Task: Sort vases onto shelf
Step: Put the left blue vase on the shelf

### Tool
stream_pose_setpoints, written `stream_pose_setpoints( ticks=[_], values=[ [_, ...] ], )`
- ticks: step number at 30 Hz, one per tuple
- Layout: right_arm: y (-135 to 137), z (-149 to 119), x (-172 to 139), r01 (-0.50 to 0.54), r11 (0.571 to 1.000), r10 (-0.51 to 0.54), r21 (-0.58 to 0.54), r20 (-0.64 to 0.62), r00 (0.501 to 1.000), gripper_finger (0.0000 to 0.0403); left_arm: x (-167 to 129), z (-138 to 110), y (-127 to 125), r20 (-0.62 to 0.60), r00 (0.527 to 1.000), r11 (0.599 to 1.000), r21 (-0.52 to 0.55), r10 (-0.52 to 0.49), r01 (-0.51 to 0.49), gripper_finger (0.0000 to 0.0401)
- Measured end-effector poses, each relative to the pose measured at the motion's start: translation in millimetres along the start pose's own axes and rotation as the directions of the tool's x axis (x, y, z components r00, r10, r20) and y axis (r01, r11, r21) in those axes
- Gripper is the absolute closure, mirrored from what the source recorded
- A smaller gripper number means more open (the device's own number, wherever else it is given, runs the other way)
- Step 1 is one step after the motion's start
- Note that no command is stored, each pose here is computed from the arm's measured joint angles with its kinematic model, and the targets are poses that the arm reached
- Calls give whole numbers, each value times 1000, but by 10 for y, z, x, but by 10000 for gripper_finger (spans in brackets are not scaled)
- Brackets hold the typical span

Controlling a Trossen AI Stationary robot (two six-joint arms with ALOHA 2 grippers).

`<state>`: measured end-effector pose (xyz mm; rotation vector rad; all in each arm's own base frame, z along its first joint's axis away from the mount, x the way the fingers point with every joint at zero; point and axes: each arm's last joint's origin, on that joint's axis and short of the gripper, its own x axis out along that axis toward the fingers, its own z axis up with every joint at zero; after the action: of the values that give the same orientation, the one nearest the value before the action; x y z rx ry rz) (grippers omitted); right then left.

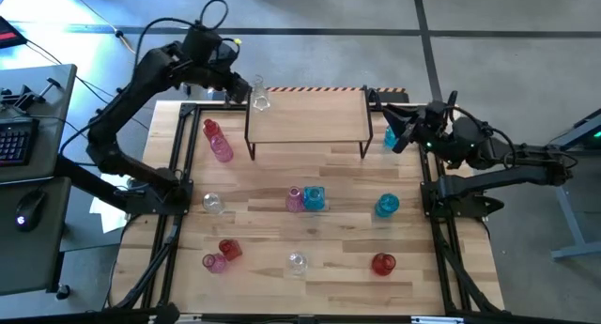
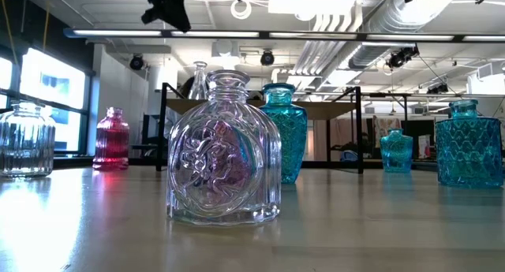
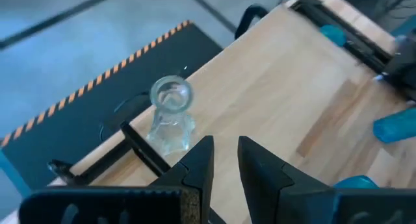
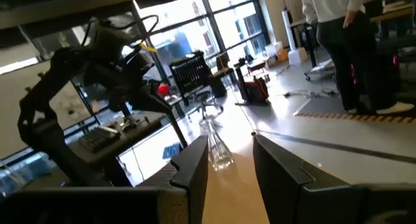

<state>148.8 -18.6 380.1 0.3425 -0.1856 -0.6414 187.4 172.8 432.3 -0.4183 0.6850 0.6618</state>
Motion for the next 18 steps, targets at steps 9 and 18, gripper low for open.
stream_pose_setpoints(
  ticks=[9, 18],
  values=[
    [19, -28, 76, 106, 994, -107, 34, 40, 993, 293, -291, -84, -198, 46, 985, 981, 106, -167, 162, 339],
    [73, -131, 184, 111, 990, -112, 83, 5, 994, 293, -346, -133, -393, 13, 942, 919, 223, -335, 324, 339]
  ],
)
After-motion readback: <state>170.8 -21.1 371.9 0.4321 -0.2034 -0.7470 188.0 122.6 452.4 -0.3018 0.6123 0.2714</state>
